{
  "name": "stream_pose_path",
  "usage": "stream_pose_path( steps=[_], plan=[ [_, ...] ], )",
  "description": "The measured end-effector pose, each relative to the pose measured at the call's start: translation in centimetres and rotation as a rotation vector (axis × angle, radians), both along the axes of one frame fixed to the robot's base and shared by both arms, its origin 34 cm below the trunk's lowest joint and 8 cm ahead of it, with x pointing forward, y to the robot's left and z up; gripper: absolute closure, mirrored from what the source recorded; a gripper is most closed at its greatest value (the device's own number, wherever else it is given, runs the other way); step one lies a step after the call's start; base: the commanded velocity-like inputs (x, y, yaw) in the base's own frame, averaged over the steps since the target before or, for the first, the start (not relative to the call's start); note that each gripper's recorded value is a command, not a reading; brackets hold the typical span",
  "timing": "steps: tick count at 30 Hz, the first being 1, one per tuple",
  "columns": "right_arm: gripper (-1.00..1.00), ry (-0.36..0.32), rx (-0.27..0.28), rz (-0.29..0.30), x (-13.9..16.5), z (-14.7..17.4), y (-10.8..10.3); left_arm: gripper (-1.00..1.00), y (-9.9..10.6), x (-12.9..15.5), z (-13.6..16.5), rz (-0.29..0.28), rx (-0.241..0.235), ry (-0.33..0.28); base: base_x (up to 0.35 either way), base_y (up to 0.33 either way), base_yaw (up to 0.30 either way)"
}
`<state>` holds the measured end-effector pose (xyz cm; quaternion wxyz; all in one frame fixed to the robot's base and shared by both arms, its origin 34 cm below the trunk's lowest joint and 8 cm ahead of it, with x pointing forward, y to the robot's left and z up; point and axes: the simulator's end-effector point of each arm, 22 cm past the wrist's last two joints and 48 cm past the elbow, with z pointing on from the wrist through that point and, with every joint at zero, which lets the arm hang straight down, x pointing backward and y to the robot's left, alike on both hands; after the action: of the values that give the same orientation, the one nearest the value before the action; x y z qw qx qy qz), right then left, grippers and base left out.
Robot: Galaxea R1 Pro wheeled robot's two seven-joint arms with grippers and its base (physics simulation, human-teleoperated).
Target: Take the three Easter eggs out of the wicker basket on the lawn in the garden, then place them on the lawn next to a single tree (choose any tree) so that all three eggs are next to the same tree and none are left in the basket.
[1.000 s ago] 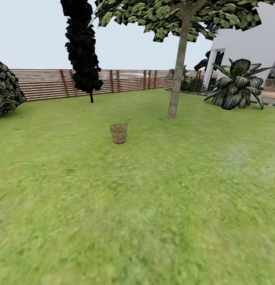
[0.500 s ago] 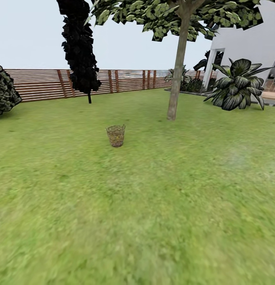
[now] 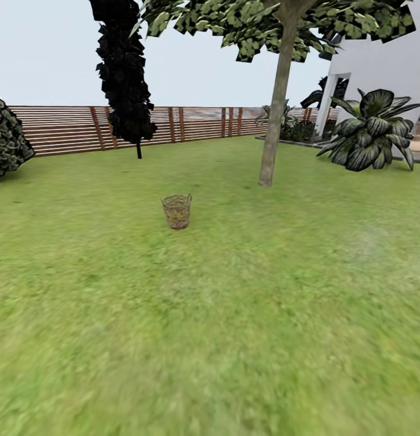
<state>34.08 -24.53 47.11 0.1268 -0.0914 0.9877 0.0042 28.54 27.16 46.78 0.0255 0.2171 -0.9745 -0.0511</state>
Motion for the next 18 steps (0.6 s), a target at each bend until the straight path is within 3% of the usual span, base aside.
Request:
stream_pose_path(
  steps=[18],
  plan=[
    [-1.0,0.0,-0.001,-0.002,-0.01,0.0,-0.01,-1.0,-0.34,0.07,-0.01,-0.004,-0.005,-0.001,0.308,-0.182,0.289]
  ],
)
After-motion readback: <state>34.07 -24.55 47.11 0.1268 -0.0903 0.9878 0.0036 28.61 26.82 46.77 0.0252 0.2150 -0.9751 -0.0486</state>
